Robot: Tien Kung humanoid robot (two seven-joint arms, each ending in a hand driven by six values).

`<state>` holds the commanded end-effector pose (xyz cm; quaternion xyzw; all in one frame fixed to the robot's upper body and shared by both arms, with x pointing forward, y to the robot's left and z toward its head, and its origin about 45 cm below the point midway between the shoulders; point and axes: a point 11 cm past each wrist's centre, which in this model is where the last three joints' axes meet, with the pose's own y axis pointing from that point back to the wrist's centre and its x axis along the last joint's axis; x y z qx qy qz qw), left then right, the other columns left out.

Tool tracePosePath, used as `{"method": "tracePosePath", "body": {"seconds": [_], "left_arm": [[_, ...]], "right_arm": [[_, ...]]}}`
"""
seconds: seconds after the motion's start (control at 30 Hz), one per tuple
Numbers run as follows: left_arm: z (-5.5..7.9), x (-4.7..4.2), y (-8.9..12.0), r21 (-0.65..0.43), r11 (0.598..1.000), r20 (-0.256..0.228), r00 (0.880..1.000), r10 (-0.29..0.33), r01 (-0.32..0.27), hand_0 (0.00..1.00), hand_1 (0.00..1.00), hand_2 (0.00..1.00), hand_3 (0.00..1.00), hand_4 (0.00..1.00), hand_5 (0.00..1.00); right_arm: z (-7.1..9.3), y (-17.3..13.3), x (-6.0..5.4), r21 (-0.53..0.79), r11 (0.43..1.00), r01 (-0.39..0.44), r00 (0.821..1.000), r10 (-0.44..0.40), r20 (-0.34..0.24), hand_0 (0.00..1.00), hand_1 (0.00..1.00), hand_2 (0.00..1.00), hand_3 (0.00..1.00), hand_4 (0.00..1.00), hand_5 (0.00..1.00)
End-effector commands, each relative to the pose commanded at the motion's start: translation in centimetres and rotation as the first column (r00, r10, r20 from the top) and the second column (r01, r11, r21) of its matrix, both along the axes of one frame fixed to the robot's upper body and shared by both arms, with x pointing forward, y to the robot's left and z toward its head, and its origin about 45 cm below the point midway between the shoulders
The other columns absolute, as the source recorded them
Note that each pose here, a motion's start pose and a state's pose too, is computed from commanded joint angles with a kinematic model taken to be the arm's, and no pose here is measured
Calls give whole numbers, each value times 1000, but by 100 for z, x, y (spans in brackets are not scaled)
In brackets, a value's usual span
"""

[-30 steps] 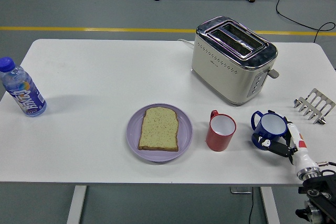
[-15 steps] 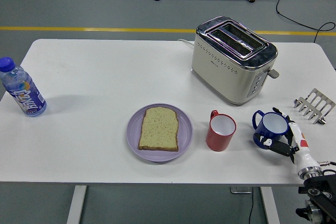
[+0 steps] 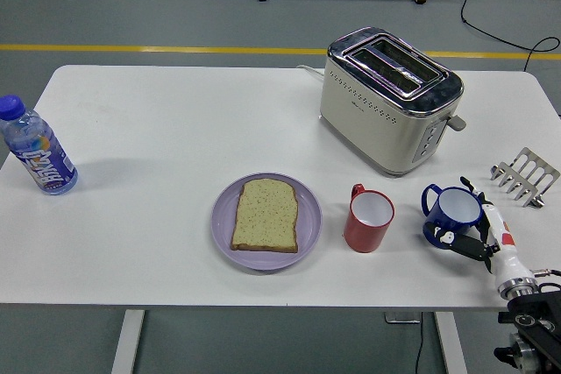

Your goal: Pick up the cup,pour liquid into bread,place the cup on the desk

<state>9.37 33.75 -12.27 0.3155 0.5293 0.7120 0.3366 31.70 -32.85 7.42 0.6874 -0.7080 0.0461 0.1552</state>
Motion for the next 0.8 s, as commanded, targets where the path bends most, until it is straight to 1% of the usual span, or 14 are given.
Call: {"method": "tracePosePath", "body": {"seconds": [0.17,0.2,0.53,0.8], "left_arm": [[0,0,-1,0,1000,-1,1000,-1,1,690,756,773,611,396,998],[0,0,-2,0,1000,-2,1000,-1,1,690,756,773,611,396,998],[-1,-5,-3,1,1000,-5,1000,-4,4,690,756,773,611,396,998],[0,-1,-3,1,1000,-7,1000,-5,5,690,756,773,611,396,998]], "right_arm": [[7,-11,-1,2,1000,4,1000,-4,4,873,775,930,998,921,18],[8,-15,-2,3,1000,7,1000,-7,4,881,787,935,998,950,21],[35,-18,-11,12,1000,8,1000,-9,14,896,799,936,998,965,27],[137,17,-2,34,999,8,999,-9,51,899,799,937,998,961,26]]}}
